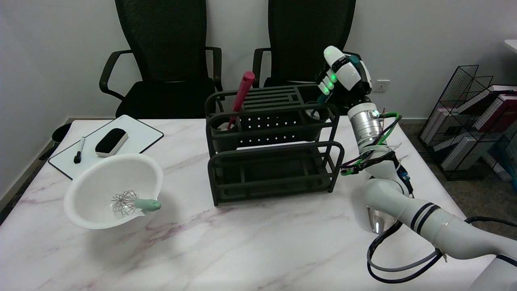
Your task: Pick up the blue sponge bottle brush.
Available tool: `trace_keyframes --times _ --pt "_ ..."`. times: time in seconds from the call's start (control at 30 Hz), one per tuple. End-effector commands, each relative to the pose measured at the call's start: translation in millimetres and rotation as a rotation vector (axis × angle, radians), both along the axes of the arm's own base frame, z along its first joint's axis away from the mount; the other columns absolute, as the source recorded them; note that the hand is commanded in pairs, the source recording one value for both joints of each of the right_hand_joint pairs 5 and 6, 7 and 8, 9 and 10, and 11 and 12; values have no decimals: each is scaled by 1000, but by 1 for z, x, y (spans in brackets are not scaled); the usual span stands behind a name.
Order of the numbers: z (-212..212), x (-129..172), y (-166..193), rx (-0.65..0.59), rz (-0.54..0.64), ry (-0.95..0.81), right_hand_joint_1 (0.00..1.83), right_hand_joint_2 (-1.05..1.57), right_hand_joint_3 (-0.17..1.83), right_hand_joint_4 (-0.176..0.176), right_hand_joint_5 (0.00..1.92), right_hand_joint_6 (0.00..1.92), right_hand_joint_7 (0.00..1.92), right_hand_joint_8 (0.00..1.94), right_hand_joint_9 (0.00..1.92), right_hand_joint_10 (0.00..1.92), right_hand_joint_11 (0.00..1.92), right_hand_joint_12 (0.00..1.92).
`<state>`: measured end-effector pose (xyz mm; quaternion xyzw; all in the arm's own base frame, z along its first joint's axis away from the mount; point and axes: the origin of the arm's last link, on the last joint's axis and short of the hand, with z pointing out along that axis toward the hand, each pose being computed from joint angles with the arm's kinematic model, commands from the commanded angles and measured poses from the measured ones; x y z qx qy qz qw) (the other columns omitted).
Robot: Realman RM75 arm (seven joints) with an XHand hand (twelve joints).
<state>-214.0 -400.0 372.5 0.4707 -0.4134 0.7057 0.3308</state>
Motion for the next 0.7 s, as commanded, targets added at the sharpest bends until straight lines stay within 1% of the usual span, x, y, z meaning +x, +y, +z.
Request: trace_keyframes --times 0.03,0.13,0.37,0.53,0.7 --pt "5 5 -14 1 -105 71 949 1293 804 0 1920 1920 1920 1920 1846 1846 1881 1881" --pt "13 3 -14 -16 -143 93 928 1354 792 0 1920 1920 1920 1920 1855 1855 1877 1877" --pt "32 -3 -11 -38 -207 71 872 1431 772 0 1920 1920 1920 1920 1898 1898 1886 1886" --pt "42 1 -6 -56 -199 74 833 1499 736 0 1920 1920 1920 1920 1920 1920 1907 1907" --pt "38 11 -5 -42 -172 72 826 1518 730 0 1920 1920 1920 1920 1920 1920 1911 1911"
